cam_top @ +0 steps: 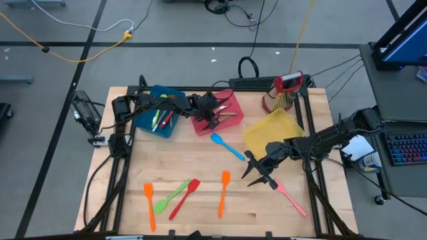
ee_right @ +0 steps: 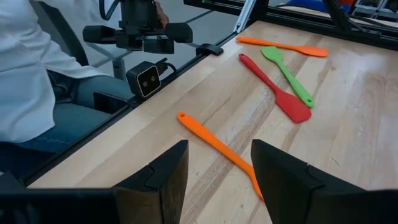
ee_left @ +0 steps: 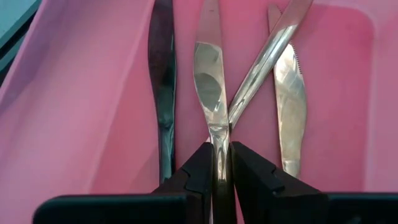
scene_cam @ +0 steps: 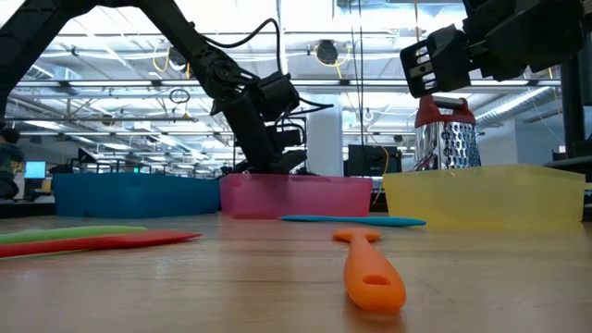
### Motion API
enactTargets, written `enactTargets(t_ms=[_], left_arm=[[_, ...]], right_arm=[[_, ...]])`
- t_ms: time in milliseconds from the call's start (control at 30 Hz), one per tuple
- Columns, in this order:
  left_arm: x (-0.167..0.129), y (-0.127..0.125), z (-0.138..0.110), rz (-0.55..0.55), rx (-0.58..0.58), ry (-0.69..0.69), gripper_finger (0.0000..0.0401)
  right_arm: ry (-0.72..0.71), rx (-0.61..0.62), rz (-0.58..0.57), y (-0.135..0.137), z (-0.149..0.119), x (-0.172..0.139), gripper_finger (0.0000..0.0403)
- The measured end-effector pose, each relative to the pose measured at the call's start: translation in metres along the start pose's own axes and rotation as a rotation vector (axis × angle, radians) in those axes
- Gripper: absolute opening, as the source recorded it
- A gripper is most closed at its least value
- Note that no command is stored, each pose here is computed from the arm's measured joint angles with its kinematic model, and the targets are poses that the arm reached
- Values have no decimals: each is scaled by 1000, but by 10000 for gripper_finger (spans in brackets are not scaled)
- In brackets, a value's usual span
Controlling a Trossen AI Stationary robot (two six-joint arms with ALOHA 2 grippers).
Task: Pick & Place Kitchen Items
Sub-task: Put the gold knife into the pink bin, then put the pink spatula into the yellow bin
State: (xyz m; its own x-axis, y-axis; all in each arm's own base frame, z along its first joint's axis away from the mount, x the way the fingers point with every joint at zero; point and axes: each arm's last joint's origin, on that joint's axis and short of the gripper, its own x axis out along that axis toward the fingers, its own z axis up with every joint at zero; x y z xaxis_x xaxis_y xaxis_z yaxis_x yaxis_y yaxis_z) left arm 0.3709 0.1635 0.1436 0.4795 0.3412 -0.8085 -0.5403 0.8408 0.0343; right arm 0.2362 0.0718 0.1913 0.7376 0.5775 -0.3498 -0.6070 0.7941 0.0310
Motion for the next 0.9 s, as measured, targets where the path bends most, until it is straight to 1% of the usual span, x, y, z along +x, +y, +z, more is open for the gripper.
enactTargets(t_ms=[233, 367, 467, 600, 767, 900], left_arm=[[0, 0, 0, -1, -4, 1, 106], [0, 0, 0, 1, -27, 0, 131], [0, -1, 0, 0, -21, 0, 139], [0, -1, 0, 0, -24, 0, 140], [0, -1, 0, 0, -17, -2, 140], [0, -1, 0, -1, -7, -4, 140]], right_arm=[[0, 0, 0, 0, 0, 0, 169], [-1, 7, 0, 0, 0, 0, 169], [0, 35, 1, 0, 0, 0, 169], [0, 66, -8, 0, 0, 0, 169], [14, 172, -99, -3, -1, 0, 169], [46, 292, -103, -2, -5, 0, 169]])
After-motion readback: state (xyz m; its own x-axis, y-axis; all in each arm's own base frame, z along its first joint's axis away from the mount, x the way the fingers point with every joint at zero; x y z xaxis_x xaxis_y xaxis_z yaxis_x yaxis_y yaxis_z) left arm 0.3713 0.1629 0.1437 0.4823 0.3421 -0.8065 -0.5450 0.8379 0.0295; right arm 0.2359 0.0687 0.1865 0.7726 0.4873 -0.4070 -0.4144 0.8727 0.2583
